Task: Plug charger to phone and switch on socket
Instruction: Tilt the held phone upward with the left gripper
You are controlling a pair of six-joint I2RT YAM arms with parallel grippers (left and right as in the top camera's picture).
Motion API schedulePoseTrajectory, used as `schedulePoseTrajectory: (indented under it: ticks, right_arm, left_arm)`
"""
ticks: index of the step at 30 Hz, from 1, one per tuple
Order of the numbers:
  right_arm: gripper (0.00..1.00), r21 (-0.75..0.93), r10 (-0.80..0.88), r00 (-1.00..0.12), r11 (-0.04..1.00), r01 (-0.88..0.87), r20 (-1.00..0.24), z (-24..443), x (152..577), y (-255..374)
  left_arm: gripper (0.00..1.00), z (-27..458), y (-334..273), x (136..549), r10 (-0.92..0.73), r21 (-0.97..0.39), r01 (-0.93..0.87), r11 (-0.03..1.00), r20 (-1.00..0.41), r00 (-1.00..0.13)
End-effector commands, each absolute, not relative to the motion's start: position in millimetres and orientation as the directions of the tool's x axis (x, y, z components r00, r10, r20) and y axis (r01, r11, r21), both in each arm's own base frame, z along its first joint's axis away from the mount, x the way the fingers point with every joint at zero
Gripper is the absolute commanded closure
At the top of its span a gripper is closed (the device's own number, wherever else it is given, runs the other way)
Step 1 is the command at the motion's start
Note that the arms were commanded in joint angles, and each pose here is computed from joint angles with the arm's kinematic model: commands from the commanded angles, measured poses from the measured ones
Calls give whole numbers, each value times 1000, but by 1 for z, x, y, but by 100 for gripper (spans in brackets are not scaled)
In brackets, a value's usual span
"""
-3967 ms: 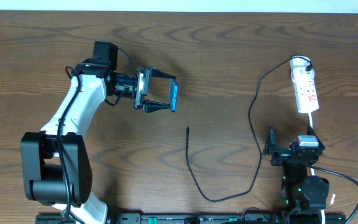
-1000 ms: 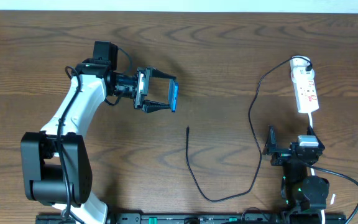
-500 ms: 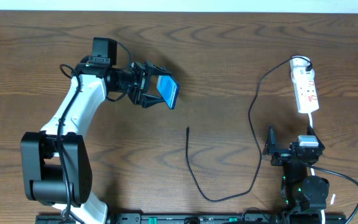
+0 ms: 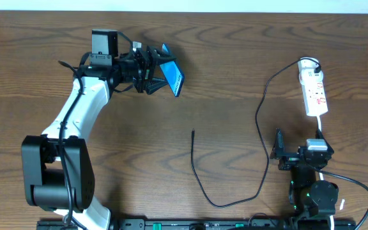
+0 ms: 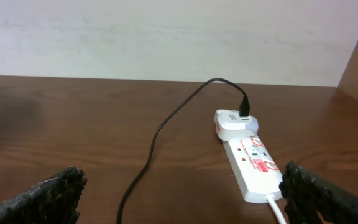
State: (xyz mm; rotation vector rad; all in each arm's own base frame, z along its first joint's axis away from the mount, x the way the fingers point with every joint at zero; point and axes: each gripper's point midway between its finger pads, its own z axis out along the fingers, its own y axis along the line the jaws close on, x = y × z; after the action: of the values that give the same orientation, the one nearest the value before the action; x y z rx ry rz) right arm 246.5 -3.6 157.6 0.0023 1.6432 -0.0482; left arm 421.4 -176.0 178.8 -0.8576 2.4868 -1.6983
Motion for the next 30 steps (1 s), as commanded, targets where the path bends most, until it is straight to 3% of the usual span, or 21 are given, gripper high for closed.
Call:
schedulePoseTrajectory:
  ticks: [1,6,30]
  right_arm:
    - [1,-17,-14,-71,999,34,-997,158,246,-4]
    - [1,-17,-14,-70,999,34,-997,158,246,-4]
    - [1,-14,-13,-32,999,42,-999,167,247,-5]
  left_arm:
    - [93,194,-174,426,-460,-886,-380,266,230,-857]
    - [93,188,-168,434,-528,-863,-433,260,249,-812]
    - [93,212,-165,461,-583,-914,-352,203,175,-793]
